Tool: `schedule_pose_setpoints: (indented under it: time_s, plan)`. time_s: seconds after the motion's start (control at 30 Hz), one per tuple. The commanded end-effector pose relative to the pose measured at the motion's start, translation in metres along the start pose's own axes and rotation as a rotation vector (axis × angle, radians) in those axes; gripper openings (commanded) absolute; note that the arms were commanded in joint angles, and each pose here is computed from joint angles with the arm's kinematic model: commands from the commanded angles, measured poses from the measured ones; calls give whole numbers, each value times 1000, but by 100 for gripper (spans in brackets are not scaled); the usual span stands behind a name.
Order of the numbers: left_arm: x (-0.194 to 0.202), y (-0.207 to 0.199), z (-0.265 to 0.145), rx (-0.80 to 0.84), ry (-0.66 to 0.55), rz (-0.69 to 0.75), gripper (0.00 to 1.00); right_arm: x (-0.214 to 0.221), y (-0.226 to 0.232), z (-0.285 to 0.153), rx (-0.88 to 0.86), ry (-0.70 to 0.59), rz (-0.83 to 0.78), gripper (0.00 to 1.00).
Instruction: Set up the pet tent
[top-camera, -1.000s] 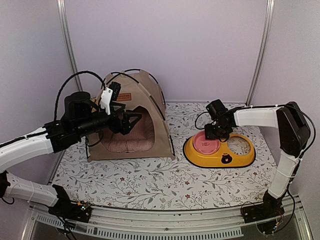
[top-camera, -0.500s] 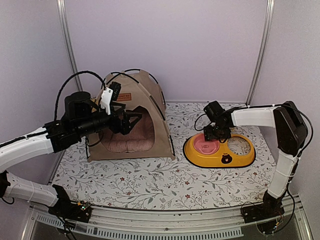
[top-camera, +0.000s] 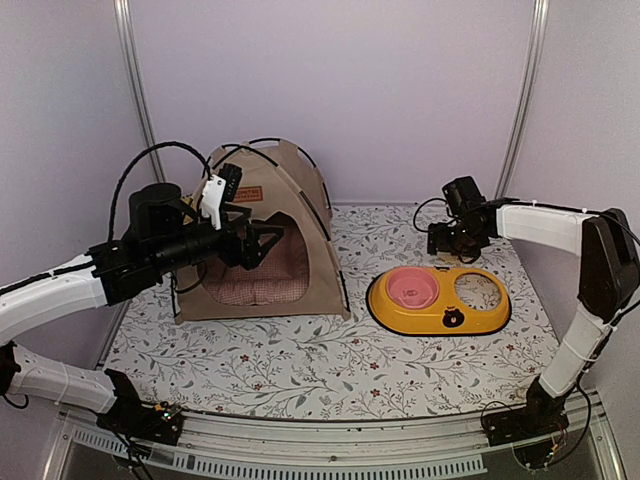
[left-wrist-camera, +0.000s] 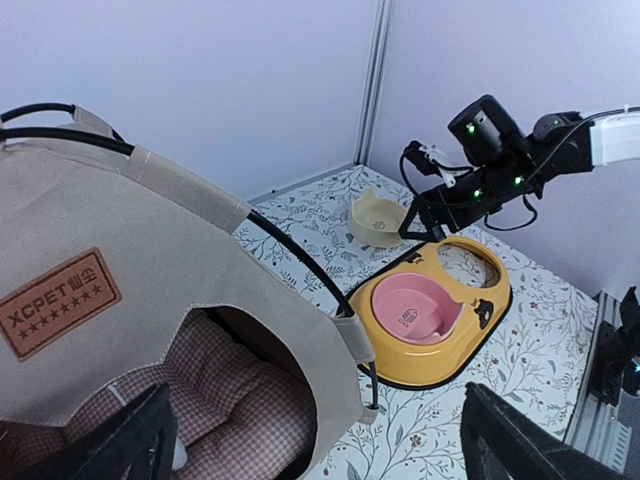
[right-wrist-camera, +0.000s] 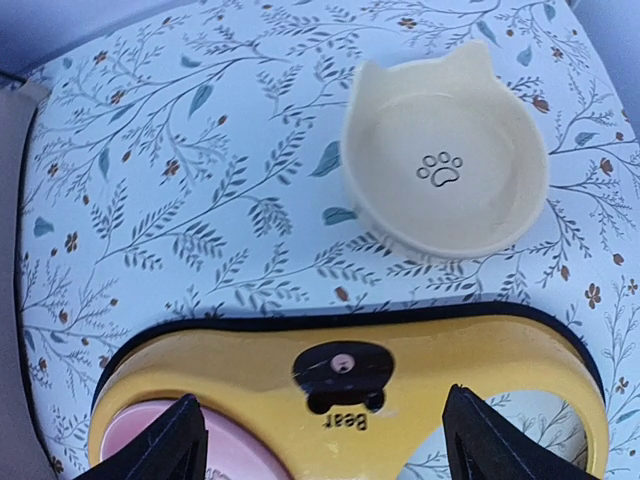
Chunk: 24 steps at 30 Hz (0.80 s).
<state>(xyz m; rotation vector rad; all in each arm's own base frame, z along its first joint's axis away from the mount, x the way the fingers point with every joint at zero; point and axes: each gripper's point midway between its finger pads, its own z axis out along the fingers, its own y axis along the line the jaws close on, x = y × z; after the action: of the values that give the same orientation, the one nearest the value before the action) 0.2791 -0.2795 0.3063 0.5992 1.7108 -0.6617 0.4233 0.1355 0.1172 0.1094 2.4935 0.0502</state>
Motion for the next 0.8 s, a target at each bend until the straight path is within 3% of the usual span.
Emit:
schedule_pose_setpoints:
  time_s: [0.0, 0.4, 0.77]
  plan:
    - [-14, -9, -8, 22, -32, 8, 99, -28, -33, 3, 10, -50, 77, 83]
    - [-15, -6, -20, 7, -39, 2, 99, -50, -110, 48, 94, -47, 205, 78]
    - [7, 0, -20, -18, -3, -36, 99, -45, -119, 103, 63, 28, 246, 63]
